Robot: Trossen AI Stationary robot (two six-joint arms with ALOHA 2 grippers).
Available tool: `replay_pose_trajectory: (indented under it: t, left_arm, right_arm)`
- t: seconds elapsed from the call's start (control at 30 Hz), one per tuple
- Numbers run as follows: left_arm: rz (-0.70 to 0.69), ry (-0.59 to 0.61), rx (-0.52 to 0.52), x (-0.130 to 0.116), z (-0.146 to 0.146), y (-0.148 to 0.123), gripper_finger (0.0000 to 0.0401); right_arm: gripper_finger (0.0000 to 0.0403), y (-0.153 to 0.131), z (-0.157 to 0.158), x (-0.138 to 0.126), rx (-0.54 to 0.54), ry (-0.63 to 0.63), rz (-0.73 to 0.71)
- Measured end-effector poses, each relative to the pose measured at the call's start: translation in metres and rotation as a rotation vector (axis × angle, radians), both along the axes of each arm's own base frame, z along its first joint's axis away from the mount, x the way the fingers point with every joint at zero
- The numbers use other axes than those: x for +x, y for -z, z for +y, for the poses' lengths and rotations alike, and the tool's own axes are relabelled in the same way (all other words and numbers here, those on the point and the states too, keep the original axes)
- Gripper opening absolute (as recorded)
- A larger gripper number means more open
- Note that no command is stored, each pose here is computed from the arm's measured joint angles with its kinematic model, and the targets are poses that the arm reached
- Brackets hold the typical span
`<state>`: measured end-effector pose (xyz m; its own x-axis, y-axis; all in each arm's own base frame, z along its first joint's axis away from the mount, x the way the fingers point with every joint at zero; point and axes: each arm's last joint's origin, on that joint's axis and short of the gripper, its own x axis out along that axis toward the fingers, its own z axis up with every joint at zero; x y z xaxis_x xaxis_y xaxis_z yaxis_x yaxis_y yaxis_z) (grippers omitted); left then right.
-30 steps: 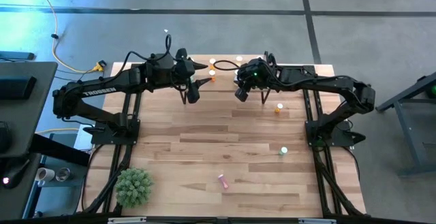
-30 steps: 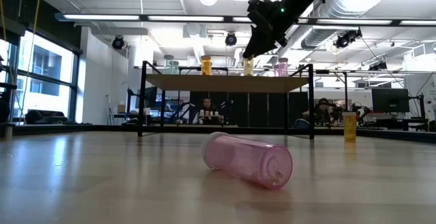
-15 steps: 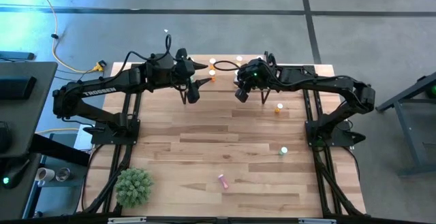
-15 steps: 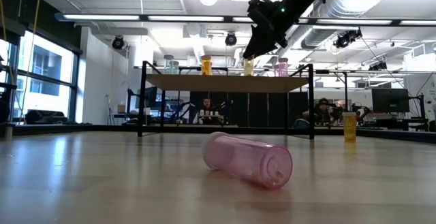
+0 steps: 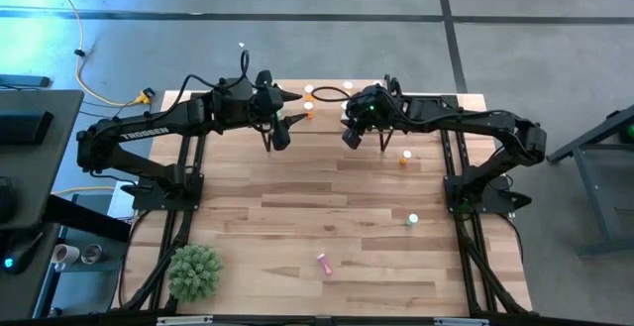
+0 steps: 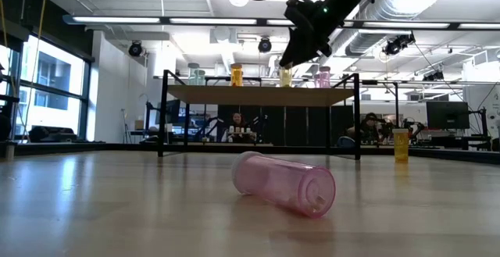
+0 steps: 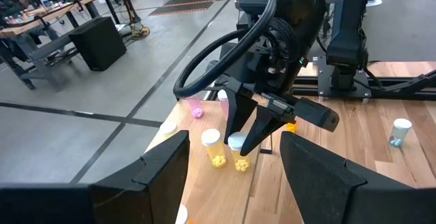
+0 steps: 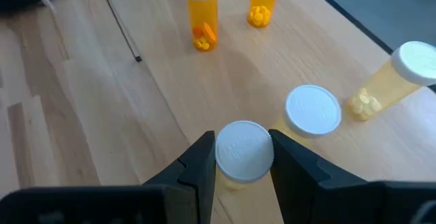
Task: Pick and place medicine bottles onto shelf by color
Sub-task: Put the yellow pill bottle on the shelf aligned with the other yellow pill bottles
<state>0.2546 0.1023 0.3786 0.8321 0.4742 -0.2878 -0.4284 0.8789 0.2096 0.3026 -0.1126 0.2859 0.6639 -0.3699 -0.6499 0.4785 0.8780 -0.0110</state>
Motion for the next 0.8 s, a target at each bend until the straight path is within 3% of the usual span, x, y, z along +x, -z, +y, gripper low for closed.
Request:
replay_pose_trajectory:
  t: [0.8]
  left_arm:
    - [0.0,0.001,0.001,0.0,-0.0001,0.0,0.0218]
  right_arm:
    - [0.0108,0.0004,0.0003,0.0005,0.004,-0.013,-0.001]
